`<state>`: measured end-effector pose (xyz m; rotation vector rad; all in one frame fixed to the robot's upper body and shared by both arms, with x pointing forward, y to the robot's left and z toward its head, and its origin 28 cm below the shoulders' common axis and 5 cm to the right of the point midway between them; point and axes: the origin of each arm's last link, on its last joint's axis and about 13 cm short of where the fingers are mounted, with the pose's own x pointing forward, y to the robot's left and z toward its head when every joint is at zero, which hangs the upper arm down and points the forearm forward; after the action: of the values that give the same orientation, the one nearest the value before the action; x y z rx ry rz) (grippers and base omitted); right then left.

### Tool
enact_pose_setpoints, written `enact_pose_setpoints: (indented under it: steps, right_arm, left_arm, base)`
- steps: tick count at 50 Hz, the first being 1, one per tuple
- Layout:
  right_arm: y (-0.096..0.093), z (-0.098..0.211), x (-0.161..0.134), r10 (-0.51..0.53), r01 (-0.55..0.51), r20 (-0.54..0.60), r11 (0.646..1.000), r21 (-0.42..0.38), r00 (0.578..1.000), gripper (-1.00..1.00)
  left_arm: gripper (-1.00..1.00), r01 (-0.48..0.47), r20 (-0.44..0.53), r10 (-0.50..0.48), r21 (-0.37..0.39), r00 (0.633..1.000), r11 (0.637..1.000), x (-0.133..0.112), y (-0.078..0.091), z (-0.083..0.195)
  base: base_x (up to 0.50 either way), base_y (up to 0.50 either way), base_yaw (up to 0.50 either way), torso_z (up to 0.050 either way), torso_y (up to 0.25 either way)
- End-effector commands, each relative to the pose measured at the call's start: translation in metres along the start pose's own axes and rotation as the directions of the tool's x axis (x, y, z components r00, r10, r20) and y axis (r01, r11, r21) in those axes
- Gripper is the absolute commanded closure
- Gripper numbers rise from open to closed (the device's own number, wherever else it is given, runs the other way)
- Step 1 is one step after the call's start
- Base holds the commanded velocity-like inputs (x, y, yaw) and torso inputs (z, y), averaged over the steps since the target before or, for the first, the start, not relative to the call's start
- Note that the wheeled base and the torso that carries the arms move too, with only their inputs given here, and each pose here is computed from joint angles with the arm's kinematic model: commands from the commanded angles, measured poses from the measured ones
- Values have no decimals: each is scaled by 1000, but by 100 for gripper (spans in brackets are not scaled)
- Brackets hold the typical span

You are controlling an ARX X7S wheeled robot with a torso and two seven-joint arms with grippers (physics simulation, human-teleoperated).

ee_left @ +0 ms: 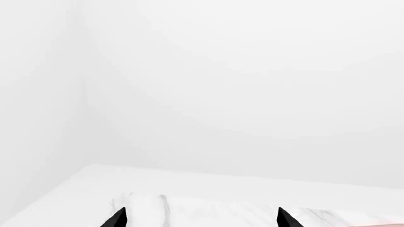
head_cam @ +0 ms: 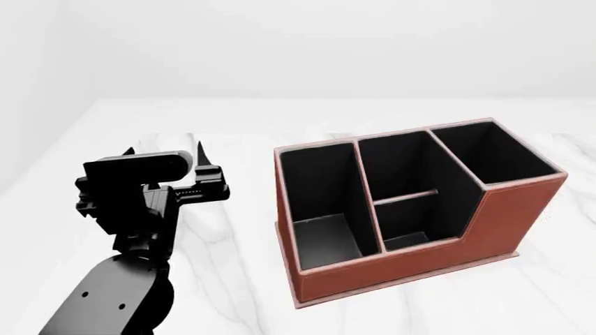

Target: Pick up the book and place it in the left compartment of the caddy.

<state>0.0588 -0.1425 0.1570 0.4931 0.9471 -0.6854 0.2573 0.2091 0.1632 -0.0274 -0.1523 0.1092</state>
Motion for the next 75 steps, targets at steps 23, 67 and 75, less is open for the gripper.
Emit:
enact_pose_setpoints:
  steps: [23,67,75]
  right_arm:
    - [-10,-17,63,29,-24,-86,998,66,996,100]
    - [131,125,-104,701,-320,88,429,-845,707,100]
    - [160,149,-112,723,-321,93,414,-852,685,100]
  left_arm:
    - [-100,3,2,-3,6,1000,1000,-2,0,0]
    - [-100,1,10,-1,6,1000,1000,-2,0,1]
    - [-100,2,7,-2,6,1000,1000,-1,0,1]
  base:
    - [0,0,0,0,0]
    - [0,0,0,0,0]
    - [0,0,0,0,0]
